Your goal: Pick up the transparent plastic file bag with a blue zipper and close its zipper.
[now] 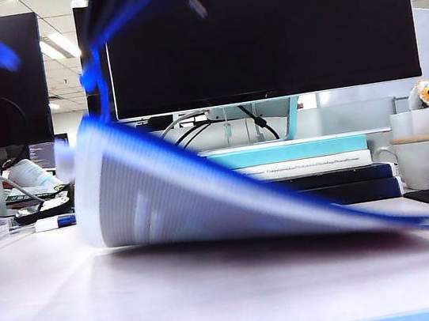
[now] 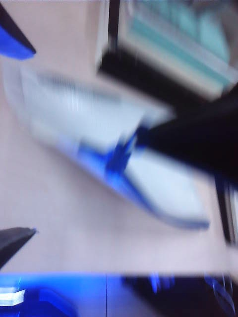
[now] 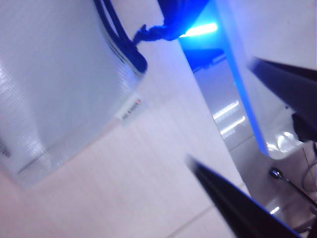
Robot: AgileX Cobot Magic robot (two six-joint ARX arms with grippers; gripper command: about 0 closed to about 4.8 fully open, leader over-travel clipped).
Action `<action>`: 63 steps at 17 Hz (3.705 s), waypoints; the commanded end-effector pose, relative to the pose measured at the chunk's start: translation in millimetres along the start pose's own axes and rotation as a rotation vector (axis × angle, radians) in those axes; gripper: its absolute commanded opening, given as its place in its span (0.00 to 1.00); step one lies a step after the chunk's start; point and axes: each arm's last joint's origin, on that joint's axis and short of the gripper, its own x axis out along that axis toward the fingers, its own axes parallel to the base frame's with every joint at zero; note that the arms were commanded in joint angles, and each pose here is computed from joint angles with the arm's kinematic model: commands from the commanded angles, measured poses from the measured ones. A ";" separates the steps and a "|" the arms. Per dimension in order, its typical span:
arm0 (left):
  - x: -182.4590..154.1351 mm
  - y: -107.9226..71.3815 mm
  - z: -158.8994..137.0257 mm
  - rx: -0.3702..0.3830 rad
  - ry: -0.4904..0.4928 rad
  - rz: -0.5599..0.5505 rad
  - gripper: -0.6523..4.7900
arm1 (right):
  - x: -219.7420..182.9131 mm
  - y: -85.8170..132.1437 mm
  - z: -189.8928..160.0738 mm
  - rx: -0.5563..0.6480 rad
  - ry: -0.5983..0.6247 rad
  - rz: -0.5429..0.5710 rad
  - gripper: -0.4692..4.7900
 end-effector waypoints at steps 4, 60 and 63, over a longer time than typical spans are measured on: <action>30.3 13.1 7.1 0.030 -0.094 -0.041 1.00 | -19.0 7.3 8.6 -0.016 -0.020 0.012 0.08; 28.7 20.0 13.4 -0.045 -0.047 0.104 0.11 | -76.7 -136.6 -86.2 0.391 0.359 -0.772 0.08; 28.8 18.5 10.7 -0.064 -0.004 0.111 0.11 | -83.4 -144.1 -90.6 0.405 0.380 -0.839 0.08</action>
